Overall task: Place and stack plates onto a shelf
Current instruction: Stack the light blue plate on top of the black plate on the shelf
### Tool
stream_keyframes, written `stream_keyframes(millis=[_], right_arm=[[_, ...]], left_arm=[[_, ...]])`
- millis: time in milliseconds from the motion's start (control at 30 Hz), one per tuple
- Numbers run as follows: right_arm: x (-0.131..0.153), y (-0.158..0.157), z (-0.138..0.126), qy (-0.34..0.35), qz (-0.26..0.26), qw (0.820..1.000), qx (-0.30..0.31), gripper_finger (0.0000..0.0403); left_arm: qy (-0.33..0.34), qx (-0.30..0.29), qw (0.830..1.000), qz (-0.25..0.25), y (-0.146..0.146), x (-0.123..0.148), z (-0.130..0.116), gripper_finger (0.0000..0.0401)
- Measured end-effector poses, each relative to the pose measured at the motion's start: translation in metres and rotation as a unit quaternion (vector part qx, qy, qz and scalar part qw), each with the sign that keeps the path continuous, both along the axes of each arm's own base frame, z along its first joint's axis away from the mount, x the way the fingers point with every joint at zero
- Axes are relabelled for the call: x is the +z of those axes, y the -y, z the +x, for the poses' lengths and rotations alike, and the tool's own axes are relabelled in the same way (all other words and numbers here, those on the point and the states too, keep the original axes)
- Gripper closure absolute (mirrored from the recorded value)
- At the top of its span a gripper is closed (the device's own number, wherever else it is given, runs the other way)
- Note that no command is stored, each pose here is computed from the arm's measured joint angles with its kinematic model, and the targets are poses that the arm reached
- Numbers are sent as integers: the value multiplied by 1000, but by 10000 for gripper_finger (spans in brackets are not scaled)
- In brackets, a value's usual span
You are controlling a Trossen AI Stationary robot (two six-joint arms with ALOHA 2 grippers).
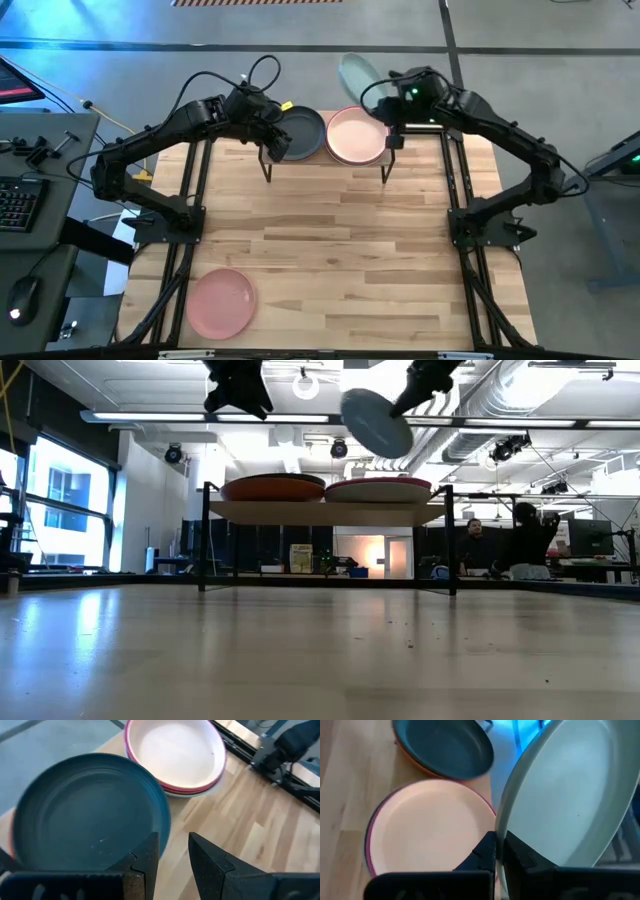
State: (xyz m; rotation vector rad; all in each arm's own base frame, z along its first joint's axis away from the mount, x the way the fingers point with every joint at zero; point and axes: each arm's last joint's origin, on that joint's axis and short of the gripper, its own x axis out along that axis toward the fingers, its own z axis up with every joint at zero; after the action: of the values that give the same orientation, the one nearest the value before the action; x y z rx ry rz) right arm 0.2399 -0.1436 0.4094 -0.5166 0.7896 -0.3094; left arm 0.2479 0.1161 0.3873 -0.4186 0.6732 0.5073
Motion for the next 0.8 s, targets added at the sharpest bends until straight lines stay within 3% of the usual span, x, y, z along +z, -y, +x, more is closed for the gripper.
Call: stream_keyframes(millis=[300, 467, 800], right_arm=[[-21, 1, 32, -50, -37, 993, 99, 403], [-28, -2, 47, -71, -84, 983, 150, 403], [-47, 2, 72, -116, -144, 961, 206, 403]], left_arm=[[-15, -46, 998, 33, 0, 0, 0, 304], [-29, -78, 994, 67, 1, 0, 0, 304], [-52, -121, 984, 116, 1, 1, -1, 304]])
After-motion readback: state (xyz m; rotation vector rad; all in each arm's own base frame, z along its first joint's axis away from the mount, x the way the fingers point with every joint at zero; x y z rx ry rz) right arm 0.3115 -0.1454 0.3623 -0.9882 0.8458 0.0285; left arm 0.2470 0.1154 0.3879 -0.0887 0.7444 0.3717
